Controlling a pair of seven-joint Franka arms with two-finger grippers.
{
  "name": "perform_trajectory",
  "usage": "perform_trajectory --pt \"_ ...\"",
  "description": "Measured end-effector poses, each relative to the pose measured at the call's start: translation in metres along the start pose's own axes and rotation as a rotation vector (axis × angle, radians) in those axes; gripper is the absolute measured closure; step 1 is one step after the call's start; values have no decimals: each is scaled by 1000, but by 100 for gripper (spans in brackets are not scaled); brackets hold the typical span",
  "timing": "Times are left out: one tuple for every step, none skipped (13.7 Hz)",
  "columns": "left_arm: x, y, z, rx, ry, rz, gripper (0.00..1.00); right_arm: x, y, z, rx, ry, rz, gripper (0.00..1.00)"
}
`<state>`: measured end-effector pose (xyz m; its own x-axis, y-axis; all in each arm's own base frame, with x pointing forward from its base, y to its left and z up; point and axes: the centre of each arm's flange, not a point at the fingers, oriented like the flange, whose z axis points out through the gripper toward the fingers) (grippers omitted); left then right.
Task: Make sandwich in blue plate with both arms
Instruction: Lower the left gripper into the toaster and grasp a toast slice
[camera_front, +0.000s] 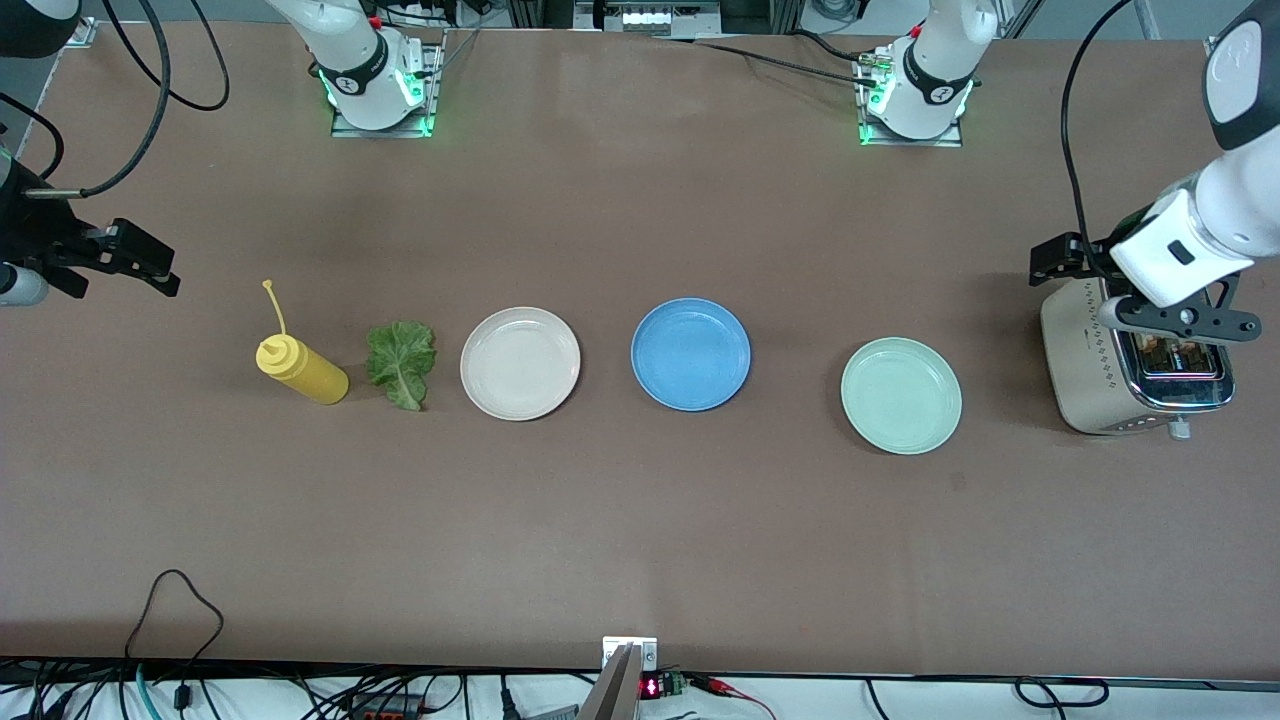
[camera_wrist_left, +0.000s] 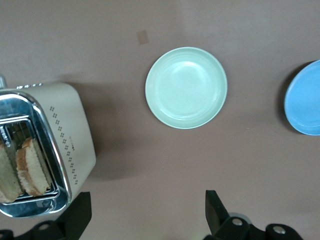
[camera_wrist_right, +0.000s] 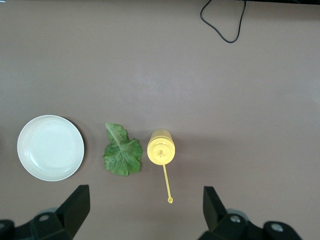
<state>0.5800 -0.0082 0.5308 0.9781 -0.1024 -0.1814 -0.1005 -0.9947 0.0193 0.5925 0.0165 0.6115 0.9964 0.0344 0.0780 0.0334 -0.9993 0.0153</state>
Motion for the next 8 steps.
perform_trajectory --pt "-2 -13 7 -8 -35 -21 0 0 0 0 0 0 0 0" --pt "-4 -26 15 -17 -76 -45 0 0 0 0 0 0 0 0" --pt "-5 -42 24 -27 -110 -70 0 0 0 0 0 0 0 0" --pt "-6 -58 34 -33 -135 -95 0 0 0 0 0 0 0 0" --pt "-7 -73 45 -15 -159 -115 0 0 0 0 0 0 0 0" --pt "-8 -87 56 34 -181 -123 0 0 0 0 0 0 0 0" --pt "-7 -95 66 92 -189 -120 0 0 0 0 0 0 0 0" --pt "-5 -97 75 129 -184 -110 0 0 0 0 0 0 0 0"
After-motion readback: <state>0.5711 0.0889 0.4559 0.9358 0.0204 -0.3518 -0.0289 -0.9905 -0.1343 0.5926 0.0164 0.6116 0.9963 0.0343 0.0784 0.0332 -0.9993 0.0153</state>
